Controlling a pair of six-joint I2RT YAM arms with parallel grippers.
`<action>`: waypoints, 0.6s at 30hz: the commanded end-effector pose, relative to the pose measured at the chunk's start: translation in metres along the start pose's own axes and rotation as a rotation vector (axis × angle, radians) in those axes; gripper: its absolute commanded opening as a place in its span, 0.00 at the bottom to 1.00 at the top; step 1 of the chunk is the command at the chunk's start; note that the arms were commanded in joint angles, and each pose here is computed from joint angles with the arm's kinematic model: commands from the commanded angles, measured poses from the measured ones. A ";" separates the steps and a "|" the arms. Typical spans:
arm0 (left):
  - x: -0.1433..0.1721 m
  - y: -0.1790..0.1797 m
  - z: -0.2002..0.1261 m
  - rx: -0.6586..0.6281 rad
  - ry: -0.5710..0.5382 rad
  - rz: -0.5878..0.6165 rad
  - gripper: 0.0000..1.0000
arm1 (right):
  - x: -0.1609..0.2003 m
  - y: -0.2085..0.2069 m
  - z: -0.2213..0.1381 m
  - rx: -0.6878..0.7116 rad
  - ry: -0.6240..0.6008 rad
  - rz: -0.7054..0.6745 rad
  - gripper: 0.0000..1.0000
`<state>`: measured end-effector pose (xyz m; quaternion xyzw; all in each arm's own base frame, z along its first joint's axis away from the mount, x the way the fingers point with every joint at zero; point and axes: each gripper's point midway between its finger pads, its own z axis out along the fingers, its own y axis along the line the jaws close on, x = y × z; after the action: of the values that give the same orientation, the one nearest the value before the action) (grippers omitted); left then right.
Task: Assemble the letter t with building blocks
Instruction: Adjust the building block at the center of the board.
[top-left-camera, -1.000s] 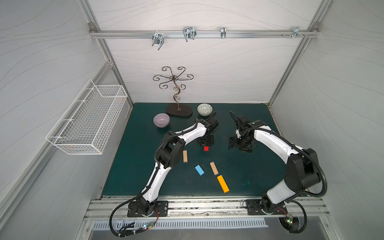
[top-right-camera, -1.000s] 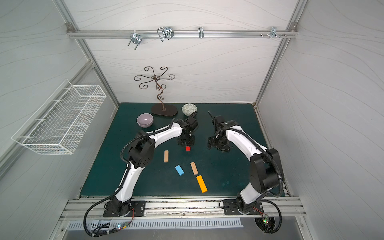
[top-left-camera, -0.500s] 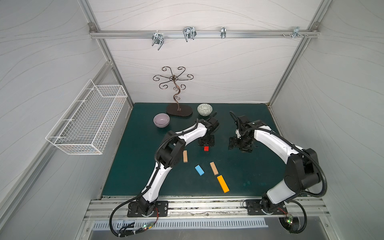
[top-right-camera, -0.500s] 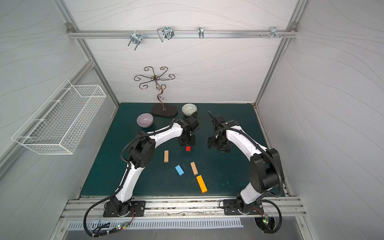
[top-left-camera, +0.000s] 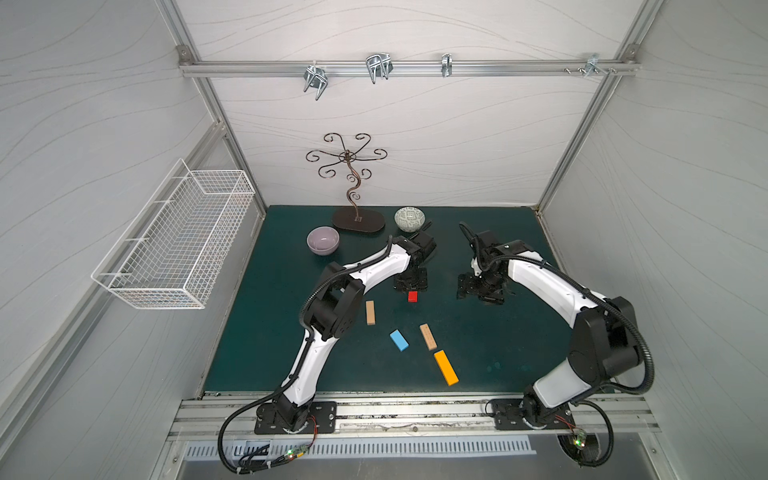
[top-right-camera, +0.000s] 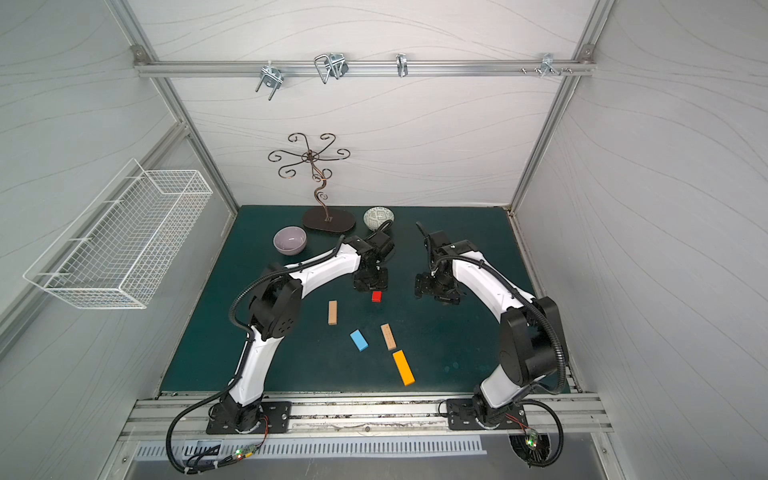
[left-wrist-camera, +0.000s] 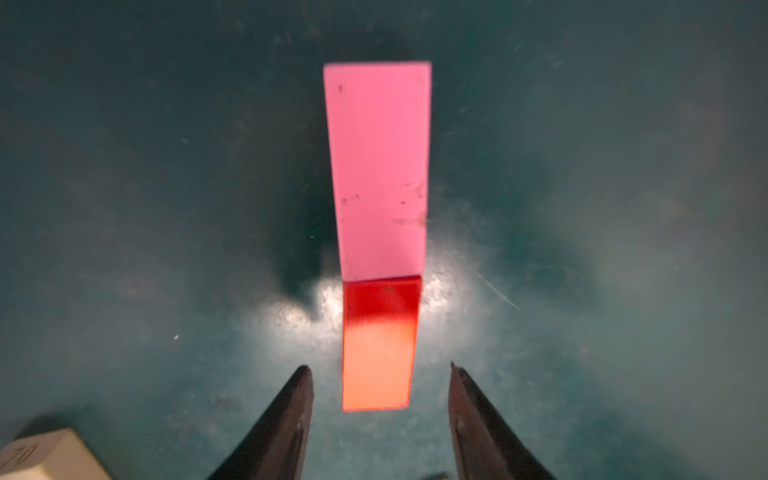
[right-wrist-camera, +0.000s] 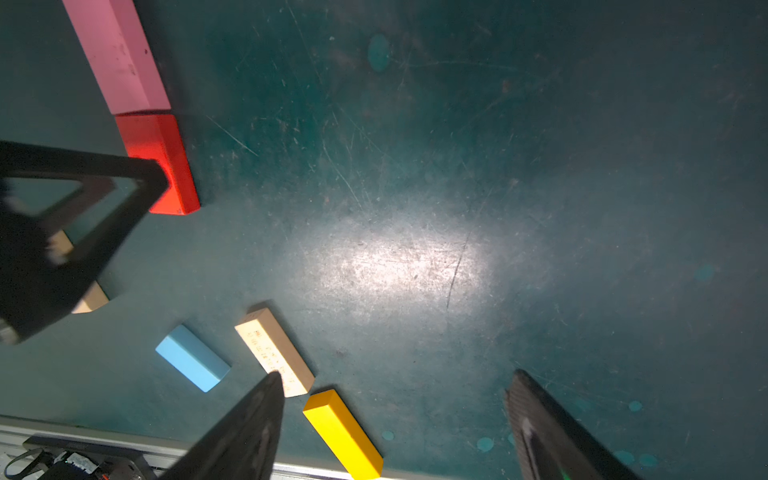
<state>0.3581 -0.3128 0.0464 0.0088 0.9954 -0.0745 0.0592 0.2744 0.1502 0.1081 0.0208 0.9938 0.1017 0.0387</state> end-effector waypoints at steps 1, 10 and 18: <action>0.000 0.004 0.003 -0.018 0.019 -0.030 0.53 | 0.001 0.001 -0.008 -0.016 -0.014 0.003 0.85; -0.001 0.038 -0.038 0.044 -0.137 -0.037 0.52 | 0.002 0.001 -0.013 -0.022 -0.028 -0.014 0.85; 0.038 0.142 -0.059 -0.040 -0.106 -0.187 0.50 | 0.002 0.004 -0.002 -0.047 -0.017 -0.011 0.85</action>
<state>0.3329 -0.1736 0.0863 -0.0934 0.9862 -0.0792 0.1112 0.2750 0.1527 0.1126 0.0150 0.9919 0.1148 0.0517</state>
